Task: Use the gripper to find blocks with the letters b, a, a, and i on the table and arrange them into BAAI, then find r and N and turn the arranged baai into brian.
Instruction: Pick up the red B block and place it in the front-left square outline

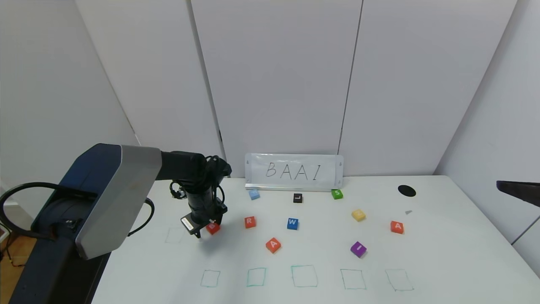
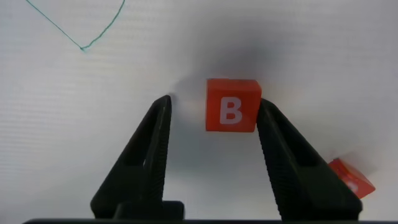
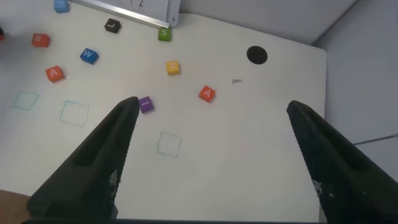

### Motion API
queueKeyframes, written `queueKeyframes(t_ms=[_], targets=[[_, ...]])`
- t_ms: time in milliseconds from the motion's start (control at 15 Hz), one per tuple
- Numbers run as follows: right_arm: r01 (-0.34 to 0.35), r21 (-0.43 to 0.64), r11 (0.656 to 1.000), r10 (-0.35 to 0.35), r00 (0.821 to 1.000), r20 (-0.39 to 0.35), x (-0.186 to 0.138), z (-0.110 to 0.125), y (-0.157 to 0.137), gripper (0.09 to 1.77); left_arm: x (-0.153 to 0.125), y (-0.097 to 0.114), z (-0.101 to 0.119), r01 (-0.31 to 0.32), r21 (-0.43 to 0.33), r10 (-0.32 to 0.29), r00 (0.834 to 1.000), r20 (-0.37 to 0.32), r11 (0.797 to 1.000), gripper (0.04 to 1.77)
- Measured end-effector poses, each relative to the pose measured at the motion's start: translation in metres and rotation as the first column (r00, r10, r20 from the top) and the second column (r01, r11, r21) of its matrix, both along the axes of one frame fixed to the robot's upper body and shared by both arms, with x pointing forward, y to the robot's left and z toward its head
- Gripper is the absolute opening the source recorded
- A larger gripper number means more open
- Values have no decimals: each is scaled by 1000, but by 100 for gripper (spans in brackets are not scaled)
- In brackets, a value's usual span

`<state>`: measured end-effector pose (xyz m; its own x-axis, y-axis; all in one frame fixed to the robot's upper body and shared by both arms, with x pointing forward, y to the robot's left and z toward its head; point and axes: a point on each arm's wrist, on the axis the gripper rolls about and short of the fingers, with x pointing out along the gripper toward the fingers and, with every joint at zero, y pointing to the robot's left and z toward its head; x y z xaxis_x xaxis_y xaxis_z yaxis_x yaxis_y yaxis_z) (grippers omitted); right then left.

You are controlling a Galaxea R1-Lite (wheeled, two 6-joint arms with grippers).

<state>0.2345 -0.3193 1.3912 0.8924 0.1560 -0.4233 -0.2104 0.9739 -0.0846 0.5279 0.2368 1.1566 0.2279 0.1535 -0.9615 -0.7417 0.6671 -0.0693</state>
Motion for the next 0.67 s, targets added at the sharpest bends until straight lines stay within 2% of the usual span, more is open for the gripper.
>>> queueKeyframes(t_ms=[133,200,667], targets=[[0,0,1000,0,1000,-1,0,0,0,171,0,0,-2,-1,12,1,1000,-1,1000,77],[0,0,1000,0,1000,0,0,0,0,171,0,0,-3,-1,13,2,1000,-2,1000,49],[-1,0,1000,1,1000,-1,-1,-1,0,171,0,0,-4,-2,15,3,1000,-6,1000,51]])
